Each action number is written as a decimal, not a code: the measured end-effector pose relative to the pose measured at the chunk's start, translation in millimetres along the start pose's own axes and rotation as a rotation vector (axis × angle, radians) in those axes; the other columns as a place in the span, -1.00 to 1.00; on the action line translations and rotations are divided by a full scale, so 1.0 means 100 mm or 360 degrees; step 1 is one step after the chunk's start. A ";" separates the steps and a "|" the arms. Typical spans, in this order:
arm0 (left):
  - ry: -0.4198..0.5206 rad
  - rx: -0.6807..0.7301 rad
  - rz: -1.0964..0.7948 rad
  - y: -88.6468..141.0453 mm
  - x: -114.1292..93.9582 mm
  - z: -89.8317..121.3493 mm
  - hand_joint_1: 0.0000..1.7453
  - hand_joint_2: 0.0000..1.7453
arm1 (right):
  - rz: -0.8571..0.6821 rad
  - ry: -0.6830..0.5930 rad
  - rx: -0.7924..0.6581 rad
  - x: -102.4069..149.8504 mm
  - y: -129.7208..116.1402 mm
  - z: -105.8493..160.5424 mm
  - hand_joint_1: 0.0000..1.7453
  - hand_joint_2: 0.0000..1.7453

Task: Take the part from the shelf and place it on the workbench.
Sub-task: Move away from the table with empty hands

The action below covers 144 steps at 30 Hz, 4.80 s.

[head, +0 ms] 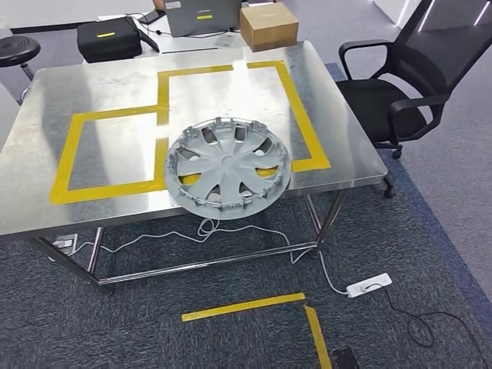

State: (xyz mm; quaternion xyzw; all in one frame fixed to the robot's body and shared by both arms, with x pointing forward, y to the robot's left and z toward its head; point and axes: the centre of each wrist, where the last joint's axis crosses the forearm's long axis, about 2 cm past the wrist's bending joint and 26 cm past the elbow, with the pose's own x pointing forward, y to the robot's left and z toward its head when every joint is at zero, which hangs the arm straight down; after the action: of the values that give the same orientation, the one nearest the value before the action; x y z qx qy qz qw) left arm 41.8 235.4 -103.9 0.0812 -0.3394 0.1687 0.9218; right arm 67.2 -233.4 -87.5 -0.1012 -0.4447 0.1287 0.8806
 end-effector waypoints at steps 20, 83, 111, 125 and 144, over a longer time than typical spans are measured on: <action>-0.0017 0.0004 0.0003 -0.01 0.02 -0.01 -1.00 -1.00 | 0.0049 -0.0030 0.0034 -0.01 0.06 0.02 -1.00 -1.00; -0.0170 0.0201 0.0298 -0.12 0.14 -0.08 -1.00 -1.00 | 0.0051 -0.0004 -0.0051 -0.05 0.19 0.11 -1.00 -1.00; -0.0121 0.0266 0.0256 -0.13 0.12 -0.05 -1.00 -1.00 | -0.0002 0.0009 -0.0024 -0.03 0.28 0.11 -1.00 -1.00; -0.0122 0.0314 0.0280 -0.17 0.15 -0.05 -1.00 -1.00 | 0.0028 0.0052 -0.0027 -0.06 0.31 0.14 -1.00 -1.00; -0.0132 0.0330 0.0263 -0.25 0.18 -0.04 -1.00 -1.00 | 0.0055 0.0080 -0.0035 -0.09 0.31 0.15 -1.00 -1.00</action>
State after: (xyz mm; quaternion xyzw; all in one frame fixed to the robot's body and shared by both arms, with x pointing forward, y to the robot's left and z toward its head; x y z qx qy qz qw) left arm 66.2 217.4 -96.7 0.1548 -0.3634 0.2746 0.8767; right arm 45.3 -206.0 -94.8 -0.1218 -0.4220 0.1363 0.8880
